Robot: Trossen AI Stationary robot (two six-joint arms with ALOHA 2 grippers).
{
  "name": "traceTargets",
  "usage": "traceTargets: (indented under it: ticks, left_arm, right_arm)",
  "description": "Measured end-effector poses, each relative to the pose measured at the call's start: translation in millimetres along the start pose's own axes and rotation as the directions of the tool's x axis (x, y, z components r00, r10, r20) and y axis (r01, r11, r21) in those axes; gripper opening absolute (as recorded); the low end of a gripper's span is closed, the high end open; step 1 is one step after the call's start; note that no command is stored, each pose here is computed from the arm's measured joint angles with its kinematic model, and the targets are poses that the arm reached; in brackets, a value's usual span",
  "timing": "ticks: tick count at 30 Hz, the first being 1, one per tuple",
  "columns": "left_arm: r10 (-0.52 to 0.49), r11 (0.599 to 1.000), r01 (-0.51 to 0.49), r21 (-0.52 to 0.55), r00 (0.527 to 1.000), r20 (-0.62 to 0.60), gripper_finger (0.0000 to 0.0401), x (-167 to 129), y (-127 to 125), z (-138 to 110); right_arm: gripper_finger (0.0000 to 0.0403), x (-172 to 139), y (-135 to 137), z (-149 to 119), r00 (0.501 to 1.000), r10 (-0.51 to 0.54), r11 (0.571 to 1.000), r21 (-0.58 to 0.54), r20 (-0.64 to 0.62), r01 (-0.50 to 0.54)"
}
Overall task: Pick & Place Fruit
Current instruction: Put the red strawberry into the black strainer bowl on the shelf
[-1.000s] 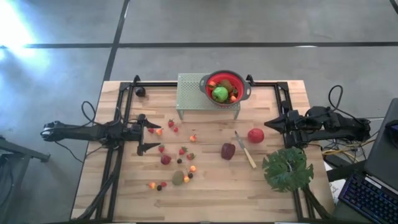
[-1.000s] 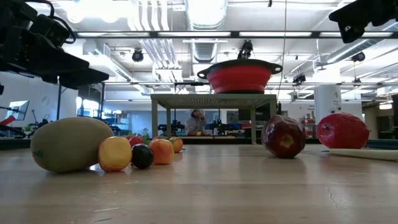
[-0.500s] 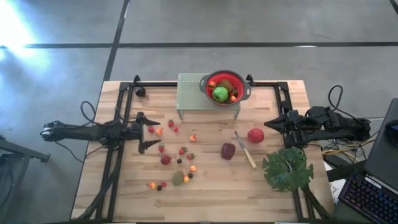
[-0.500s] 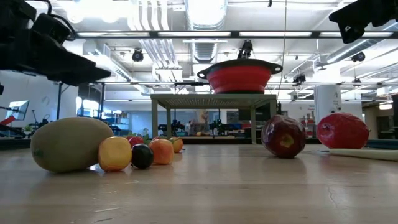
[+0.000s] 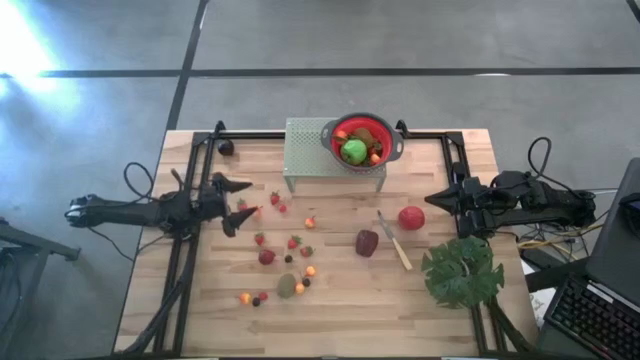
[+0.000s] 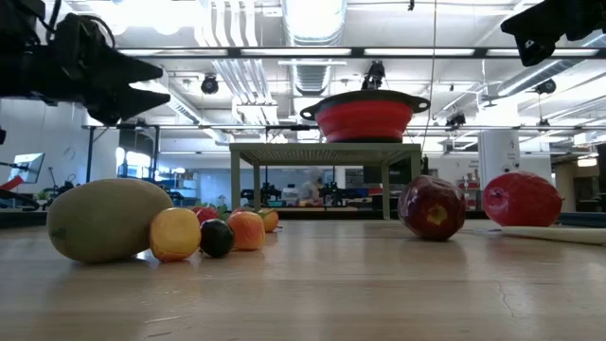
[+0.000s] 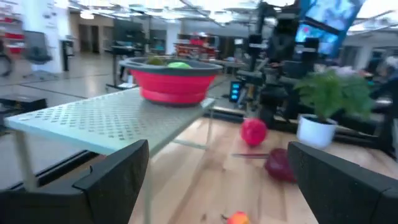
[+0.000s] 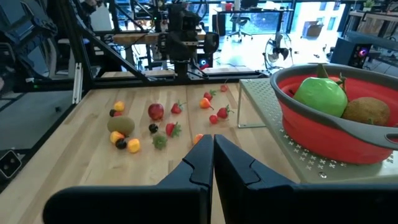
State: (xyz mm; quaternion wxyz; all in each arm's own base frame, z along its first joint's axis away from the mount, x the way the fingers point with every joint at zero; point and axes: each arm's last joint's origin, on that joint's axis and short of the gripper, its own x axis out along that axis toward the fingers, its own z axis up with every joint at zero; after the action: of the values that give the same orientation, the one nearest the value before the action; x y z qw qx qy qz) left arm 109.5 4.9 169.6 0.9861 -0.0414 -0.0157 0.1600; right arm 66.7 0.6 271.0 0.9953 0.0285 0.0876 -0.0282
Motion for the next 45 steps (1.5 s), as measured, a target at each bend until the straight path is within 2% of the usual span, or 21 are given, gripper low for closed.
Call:
traceTargets:
  ticks: [2, 5, 9, 12, 18, 22, 24, 32, 37, 45]
  left_arm:
    - [0.049, 0.998, -0.048, 0.032, 0.999, -0.004, 0.0388, 0.0, 1.4, 0.1]
    - [0.139, 0.984, -0.130, 0.120, 0.988, -0.072, 0.0388, -0.2, 3.8, 1.9]
    - [0.316, 0.941, -0.294, 0.170, 0.941, -0.120, 0.0388, -2.3, 8.2, 17.7]
    - [0.398, 0.910, -0.370, 0.186, 0.907, -0.141, 0.0388, -4.7, 9.9, 32.1]
    - [0.451, 0.892, -0.429, 0.145, 0.865, -0.219, 0.0388, -8.8, 11.2, 56.5]
    - [0.526, 0.851, -0.494, 0.180, 0.791, -0.313, 0.0388, -10.1, 14.5, 63.7]
    - [0.551, 0.834, -0.501, 0.231, 0.751, -0.363, 0.0388, -8.3, 15.7, 64.3]
    - [0.523, 0.851, -0.450, 0.270, 0.682, -0.511, 0.0388, 15.0, 16.3, 65.6]
    - [0.581, 0.795, -0.544, 0.268, 0.558, -0.592, 0.0387, 29.1, 27.6, 69.1]
    - [0.563, 0.674, -0.696, 0.248, 0.267, -0.783, 0.0387, 49.4, 59.2, 72.2]
  right_arm:
    - [0.0008, 0.0, 0.0, 0.0, 1.000, 0.000, 1.000, 0.000, 0.000, 0.000]
    - [0.0008, 0.0, 0.0, 0.0, 1.000, 0.000, 1.000, 0.000, 0.000, 0.000]
    - [0.0008, 0.0, 0.0, 0.0, 1.000, 0.000, 1.000, 0.000, 0.000, 0.000]
    - [0.0008, 0.0, 0.0, 0.0, 1.000, 0.000, 1.000, 0.000, 0.000, 0.000]
    - [0.0008, 0.0, 0.0, 0.0, 1.000, 0.000, 1.000, 0.000, 0.000, 0.000]
    - [0.0008, 0.0, 0.0, 0.0, 1.000, 0.000, 1.000, -0.001, 0.000, 0.000]
    - [0.0008, 0.0, 0.0, 0.0, 1.000, 0.000, 1.000, -0.001, 0.000, 0.000]
    - [0.0008, 0.1, 0.0, 0.0, 1.000, 0.000, 1.000, -0.001, 0.000, 0.000]
    - [0.0008, 0.1, 0.0, 0.0, 1.000, 0.000, 1.000, -0.001, 0.000, 0.000]
    - [0.0008, 0.1, 0.0, 0.0, 1.000, 0.000, 1.000, -0.001, 0.000, 0.000]
